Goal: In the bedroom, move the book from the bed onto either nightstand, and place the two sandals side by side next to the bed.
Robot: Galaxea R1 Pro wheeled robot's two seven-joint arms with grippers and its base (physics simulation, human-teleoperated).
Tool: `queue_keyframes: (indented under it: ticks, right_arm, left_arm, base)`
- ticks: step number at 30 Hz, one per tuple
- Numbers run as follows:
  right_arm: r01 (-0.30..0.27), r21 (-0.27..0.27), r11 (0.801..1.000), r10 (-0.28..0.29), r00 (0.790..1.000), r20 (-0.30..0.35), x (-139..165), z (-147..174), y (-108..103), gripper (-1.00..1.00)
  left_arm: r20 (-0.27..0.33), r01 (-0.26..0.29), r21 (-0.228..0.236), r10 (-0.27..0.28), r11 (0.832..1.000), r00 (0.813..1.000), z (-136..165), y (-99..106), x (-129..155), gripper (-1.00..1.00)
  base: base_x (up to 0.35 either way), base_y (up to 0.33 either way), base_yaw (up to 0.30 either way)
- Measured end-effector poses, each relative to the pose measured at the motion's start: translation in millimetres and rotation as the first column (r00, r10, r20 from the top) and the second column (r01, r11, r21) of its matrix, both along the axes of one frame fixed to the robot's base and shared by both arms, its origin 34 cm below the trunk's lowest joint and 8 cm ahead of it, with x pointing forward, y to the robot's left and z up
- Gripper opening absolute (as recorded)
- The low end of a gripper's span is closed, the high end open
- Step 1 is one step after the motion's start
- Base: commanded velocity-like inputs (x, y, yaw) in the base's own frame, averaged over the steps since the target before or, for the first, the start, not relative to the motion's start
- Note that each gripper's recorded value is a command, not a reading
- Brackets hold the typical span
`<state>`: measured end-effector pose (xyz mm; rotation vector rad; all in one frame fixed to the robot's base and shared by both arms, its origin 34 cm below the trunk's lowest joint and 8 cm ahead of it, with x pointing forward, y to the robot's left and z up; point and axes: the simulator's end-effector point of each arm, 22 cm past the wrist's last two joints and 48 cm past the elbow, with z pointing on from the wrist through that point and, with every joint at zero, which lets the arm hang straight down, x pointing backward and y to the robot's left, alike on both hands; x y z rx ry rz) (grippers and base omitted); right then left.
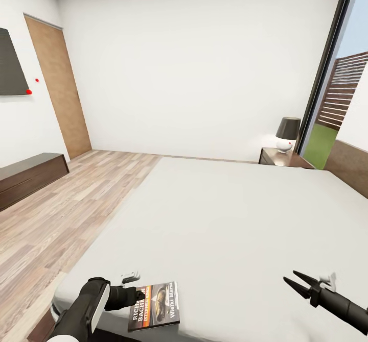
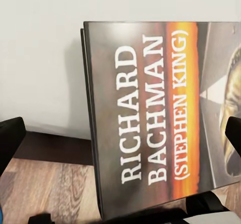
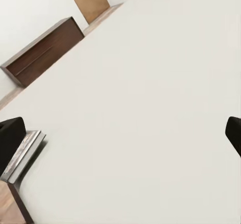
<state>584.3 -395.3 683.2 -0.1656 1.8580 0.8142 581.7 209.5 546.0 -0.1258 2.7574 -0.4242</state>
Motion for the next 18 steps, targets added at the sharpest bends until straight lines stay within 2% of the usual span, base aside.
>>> queue_keyframes:
  ticks: [11,18]
  right_arm:
    - [-0.063,0.029,0.998,0.062,0.998,0.011,11.3,25.6,16.3,1.00]
    - [-0.063,0.030,0.998,0.063,0.998,0.010,12.0,26.1,16.4,1.00]
  left_arm:
    - [0.017,0.000,0.002,0.000,1.000,1.000,0.7,0.4,3.0,1.00]
    - [0.018,0.000,0.003,0.000,1.000,1.000,0.4,0.4,3.3,1.00]
  base:
    - [-0.030,0.000,0.000]
    - [-0.279,0.000,0.000]
